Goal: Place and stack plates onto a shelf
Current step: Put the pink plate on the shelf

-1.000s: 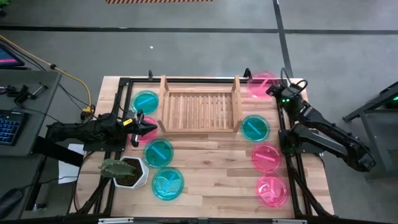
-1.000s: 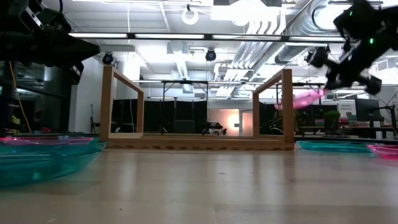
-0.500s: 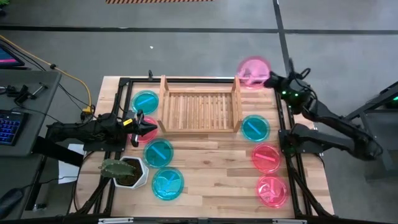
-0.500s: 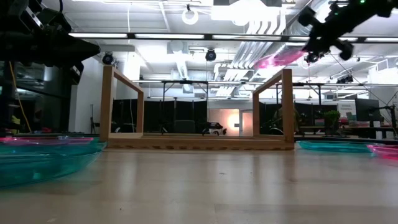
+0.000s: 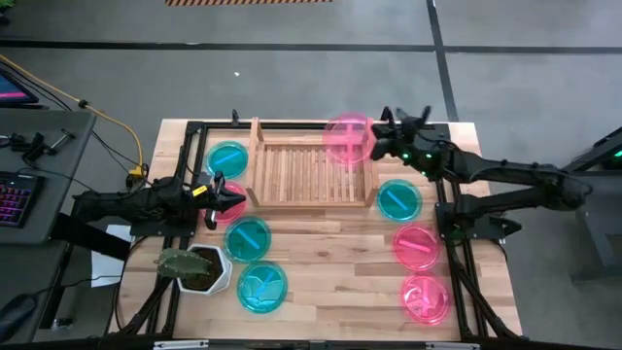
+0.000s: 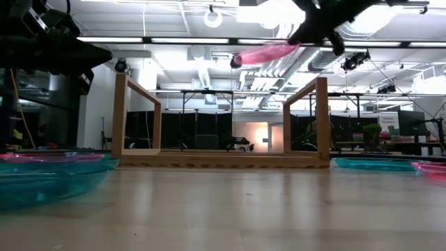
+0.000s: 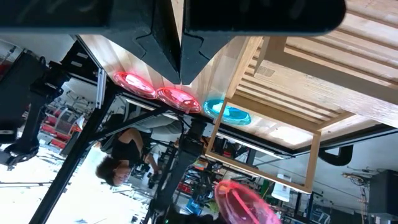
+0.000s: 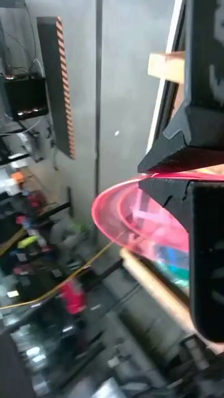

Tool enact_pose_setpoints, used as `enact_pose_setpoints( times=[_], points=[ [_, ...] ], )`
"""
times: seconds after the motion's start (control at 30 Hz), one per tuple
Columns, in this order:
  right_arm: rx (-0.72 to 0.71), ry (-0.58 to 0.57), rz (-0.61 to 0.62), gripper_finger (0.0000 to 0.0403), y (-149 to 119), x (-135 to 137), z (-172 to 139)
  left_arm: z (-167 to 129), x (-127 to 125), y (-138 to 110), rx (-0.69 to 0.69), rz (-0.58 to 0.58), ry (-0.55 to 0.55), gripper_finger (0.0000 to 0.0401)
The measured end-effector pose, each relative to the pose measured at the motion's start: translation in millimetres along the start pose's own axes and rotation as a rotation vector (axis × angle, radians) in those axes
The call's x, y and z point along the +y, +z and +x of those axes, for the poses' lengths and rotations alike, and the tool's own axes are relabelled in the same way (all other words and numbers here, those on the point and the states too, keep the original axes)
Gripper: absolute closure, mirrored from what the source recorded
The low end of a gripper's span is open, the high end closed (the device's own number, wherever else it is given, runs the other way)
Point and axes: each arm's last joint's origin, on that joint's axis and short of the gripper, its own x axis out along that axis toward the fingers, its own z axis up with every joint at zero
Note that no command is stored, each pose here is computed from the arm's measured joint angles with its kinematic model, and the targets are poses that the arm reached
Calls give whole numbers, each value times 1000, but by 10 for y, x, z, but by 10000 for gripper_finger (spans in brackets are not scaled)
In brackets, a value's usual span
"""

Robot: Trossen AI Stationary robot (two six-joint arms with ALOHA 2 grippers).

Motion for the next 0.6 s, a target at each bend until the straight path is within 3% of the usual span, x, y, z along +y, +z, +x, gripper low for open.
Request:
enact_pose_setpoints(
  times=[0.3,0.6],
  points=[
    [257,-104,-272,403,106,471,421,0,0,0,0,0,0,401],
    [429,-186,-432,403,-219,561,808,0,0,1,0,0,0,401]
  ],
)
